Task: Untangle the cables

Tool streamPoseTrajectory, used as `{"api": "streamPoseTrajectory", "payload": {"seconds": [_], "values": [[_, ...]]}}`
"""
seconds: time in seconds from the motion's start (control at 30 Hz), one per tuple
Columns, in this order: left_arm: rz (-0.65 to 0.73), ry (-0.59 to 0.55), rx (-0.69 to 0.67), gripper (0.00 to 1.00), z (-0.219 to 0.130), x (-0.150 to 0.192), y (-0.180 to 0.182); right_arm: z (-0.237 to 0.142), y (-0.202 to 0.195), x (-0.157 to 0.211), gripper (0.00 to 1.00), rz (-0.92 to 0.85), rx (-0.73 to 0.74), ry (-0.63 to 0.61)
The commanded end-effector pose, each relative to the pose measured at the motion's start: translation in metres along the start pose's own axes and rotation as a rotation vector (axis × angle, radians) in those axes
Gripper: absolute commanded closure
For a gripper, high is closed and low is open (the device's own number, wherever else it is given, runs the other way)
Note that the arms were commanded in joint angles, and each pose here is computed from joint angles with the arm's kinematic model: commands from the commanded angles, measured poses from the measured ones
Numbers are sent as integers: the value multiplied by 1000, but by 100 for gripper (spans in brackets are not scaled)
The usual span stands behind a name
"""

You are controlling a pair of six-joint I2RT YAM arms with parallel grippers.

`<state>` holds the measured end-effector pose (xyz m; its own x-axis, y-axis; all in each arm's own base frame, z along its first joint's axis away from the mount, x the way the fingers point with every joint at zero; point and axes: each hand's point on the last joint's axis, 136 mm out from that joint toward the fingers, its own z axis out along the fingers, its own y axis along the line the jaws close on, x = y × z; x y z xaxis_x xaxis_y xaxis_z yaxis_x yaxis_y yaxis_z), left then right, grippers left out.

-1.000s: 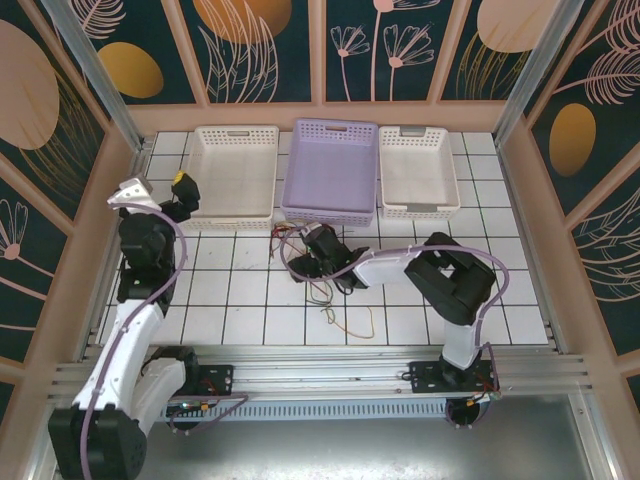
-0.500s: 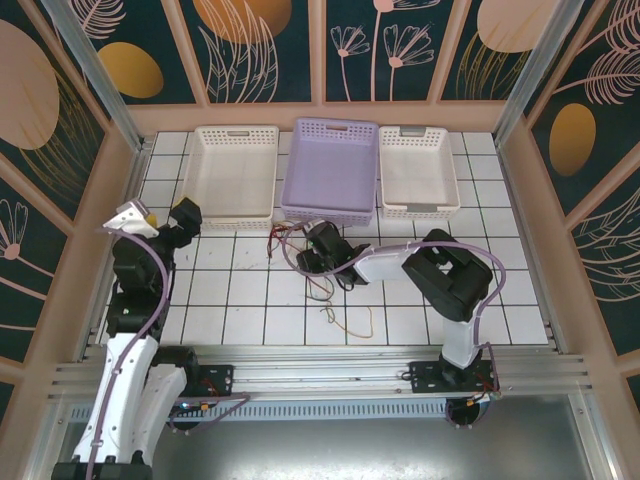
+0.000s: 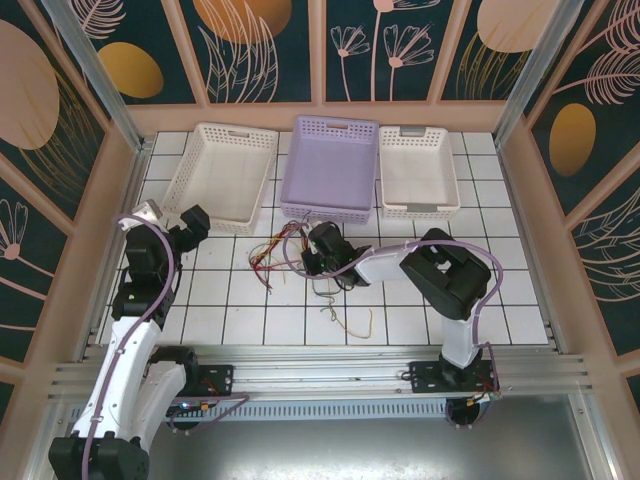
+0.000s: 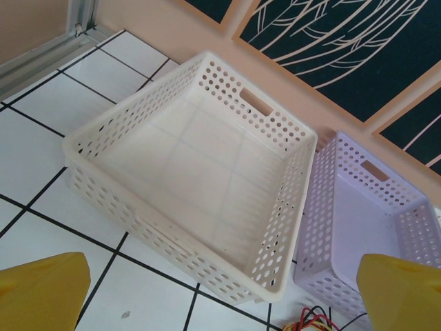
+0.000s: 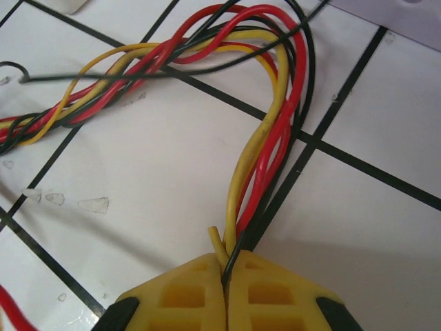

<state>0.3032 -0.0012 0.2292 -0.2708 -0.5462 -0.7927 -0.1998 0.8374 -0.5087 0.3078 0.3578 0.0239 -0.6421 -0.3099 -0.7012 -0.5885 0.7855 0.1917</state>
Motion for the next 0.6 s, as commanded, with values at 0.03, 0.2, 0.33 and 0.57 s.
{"api": "streamPoseTrajectory", "payload": {"seconds": [0.03, 0.2, 0.33, 0.57], "values": [[-22, 14, 30, 2, 0, -5, -9, -3, 7, 44, 100, -45, -52, 146], [-73, 98, 86, 4, 8, 14, -17, -19, 8, 34, 100, -83, -57, 119], [-129, 208, 146, 10, 18, 46, -19, -39, 11, 17, 100, -128, -63, 74], [-144, 245, 169, 10, 20, 57, -21, -82, 20, -19, 100, -192, -110, -36]]}}
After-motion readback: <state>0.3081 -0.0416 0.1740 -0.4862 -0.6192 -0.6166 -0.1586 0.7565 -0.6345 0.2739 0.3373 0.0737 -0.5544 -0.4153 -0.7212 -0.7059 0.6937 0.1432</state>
